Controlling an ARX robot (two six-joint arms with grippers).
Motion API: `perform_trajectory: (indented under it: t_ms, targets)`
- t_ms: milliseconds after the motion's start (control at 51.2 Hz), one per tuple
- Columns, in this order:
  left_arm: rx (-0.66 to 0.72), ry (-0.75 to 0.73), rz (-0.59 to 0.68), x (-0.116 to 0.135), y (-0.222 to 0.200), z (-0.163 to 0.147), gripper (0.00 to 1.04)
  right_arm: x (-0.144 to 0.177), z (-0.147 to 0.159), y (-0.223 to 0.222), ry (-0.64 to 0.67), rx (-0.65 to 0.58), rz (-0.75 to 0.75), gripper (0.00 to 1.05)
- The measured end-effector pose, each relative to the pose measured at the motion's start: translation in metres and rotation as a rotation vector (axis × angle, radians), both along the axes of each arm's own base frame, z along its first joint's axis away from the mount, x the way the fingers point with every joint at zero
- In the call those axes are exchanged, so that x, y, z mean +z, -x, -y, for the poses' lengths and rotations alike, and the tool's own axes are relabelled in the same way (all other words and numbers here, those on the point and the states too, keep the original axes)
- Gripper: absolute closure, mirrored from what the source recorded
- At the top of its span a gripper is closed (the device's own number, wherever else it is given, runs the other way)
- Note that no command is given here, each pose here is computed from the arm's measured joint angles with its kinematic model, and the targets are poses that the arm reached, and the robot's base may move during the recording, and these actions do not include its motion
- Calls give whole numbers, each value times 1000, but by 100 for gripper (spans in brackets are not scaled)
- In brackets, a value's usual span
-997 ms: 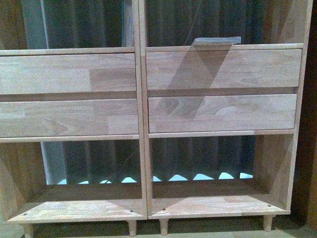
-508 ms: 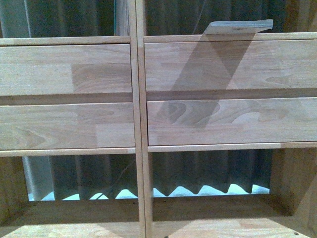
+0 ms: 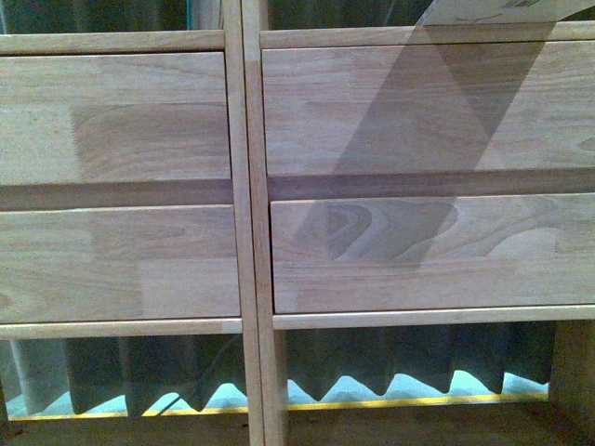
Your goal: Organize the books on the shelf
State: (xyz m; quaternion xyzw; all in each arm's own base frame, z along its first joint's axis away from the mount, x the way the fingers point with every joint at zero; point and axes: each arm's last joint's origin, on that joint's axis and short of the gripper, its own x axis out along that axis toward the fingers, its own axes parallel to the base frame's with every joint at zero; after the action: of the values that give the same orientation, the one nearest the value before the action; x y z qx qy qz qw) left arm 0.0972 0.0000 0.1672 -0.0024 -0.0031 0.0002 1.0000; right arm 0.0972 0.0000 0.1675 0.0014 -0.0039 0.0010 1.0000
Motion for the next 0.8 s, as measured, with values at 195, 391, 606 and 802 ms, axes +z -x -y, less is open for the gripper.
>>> perform_trajectory:
  t_ms: [195, 391, 606, 802]
  targets:
    - [0, 0, 0, 0, 0, 0, 7, 0, 0, 0, 0, 0, 0, 7]
    - [0, 0, 0, 0, 0, 0, 7, 0, 0, 0, 0, 0, 0, 7]
    - [0, 0, 0, 0, 0, 0, 7, 0, 0, 0, 0, 0, 0, 7]
    - [0, 0, 0, 0, 0, 0, 7, 0, 0, 0, 0, 0, 0, 7]
